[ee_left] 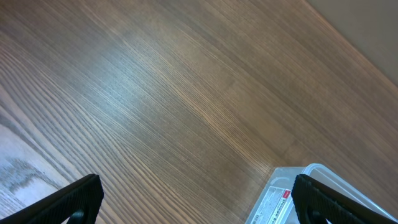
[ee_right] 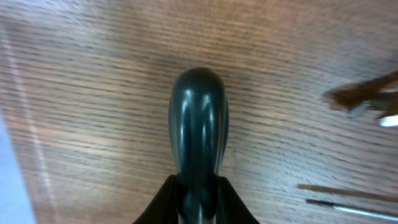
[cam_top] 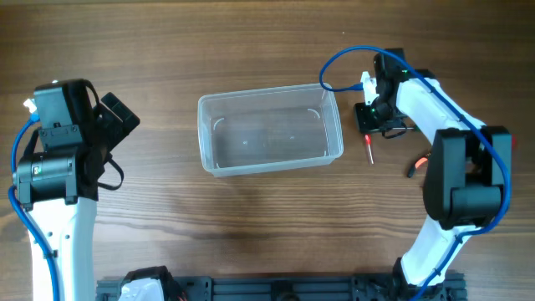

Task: Pack container
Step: 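Grasp the red-and-black screwdriver handle with the right gripper, then carry the screwdriver into the container and release it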

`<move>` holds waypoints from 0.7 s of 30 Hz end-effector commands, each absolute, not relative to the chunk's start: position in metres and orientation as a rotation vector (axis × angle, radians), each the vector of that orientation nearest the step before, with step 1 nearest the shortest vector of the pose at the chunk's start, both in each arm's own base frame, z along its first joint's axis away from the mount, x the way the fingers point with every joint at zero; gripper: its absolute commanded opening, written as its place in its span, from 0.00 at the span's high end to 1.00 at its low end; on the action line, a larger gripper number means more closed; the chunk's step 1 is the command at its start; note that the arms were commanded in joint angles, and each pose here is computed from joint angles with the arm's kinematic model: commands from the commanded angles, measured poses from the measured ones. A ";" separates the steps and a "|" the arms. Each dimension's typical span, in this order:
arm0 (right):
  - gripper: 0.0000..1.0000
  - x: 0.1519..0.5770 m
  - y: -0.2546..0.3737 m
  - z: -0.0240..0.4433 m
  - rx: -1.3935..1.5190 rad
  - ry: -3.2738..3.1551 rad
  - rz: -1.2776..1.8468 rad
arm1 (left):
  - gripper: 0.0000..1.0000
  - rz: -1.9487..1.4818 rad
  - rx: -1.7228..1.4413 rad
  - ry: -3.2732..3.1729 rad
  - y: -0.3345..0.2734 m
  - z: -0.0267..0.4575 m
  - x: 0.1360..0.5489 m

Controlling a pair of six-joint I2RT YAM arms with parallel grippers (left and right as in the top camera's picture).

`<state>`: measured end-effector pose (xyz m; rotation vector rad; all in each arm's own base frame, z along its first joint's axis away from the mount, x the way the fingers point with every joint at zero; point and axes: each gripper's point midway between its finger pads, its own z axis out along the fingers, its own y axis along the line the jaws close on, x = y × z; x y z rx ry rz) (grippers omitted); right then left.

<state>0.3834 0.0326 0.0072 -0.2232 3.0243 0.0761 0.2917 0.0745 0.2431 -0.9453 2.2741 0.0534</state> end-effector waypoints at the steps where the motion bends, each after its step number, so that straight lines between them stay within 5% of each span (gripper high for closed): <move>1: 0.96 0.392 0.031 0.045 -0.202 2.923 0.053 | 0.00 0.051 -0.968 2.263 0.077 0.243 0.292; 9: 0.96 0.393 0.035 0.092 -0.226 2.816 0.047 | 0.00 0.051 -0.968 2.263 0.077 0.243 0.292; 15: 0.96 0.378 0.114 0.197 -0.707 2.454 0.066 | 0.00 0.052 -0.968 2.263 0.077 0.243 0.292; 21: 0.96 0.334 0.202 0.200 -1.287 2.208 0.110 | 0.00 0.051 -0.968 2.264 0.076 0.243 0.292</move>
